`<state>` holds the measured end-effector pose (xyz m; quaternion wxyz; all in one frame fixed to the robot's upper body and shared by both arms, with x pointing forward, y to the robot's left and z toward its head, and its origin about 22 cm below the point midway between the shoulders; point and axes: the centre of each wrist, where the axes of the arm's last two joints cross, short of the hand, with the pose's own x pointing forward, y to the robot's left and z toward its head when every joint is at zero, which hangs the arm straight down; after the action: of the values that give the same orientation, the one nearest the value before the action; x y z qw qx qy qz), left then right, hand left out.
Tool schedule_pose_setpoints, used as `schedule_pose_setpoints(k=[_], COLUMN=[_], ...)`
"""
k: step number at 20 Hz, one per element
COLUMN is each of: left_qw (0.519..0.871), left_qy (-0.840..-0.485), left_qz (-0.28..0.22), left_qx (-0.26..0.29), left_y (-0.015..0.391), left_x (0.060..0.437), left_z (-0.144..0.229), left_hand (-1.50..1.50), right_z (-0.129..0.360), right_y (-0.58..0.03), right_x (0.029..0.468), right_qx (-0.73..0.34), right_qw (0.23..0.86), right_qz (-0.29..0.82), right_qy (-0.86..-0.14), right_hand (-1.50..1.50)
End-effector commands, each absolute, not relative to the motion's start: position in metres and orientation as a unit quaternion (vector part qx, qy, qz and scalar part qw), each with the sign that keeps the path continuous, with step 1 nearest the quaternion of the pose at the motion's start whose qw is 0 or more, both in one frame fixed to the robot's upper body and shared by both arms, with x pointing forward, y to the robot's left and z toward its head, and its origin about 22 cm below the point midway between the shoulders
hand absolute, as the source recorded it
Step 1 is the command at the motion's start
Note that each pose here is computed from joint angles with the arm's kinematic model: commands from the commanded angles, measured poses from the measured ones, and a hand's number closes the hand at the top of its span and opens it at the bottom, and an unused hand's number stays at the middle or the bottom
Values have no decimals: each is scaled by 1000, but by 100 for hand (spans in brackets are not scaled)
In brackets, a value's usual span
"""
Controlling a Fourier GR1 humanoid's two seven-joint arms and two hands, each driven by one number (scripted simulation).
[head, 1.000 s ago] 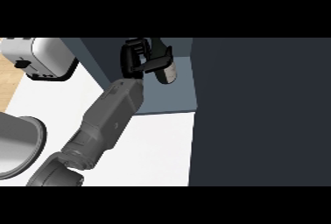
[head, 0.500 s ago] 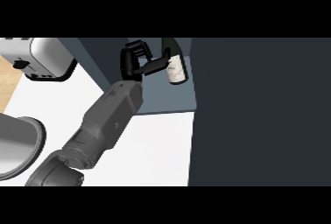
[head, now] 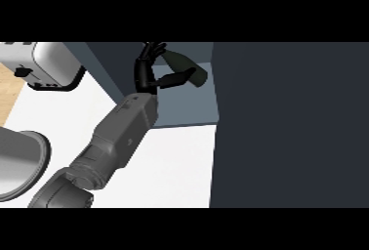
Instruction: Pick up the wine, place it into the cabinet and close the cabinet
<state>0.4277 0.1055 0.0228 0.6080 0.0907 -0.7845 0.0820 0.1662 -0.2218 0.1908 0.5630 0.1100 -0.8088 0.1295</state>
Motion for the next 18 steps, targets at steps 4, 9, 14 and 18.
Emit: schedule_pose_setpoints(k=[4, 9, 14, 18], left_qw=[618, 610, 595, 599], left_qy=[-773, -776, -789, -789], left_qz=[56, 73, 76, 75], left_qx=[132, 143, 135, 116], left_y=[128, 126, 131, 135], left_x=[421, 423, 407, 419], left_z=[4, 6, -19, -1], left_hand=[-150, -150, -150, -150], right_z=[194, 197, 199, 206], right_y=[-214, -224, -218, -219], right_x=[157, 152, 153, 160], right_qx=[138, 128, 137, 124], right_qw=[542, 549, 550, 543], right_qz=[139, 134, 141, 129], right_qy=[-817, -815, -812, -821], right_hand=[-150, -150, -150, -150])
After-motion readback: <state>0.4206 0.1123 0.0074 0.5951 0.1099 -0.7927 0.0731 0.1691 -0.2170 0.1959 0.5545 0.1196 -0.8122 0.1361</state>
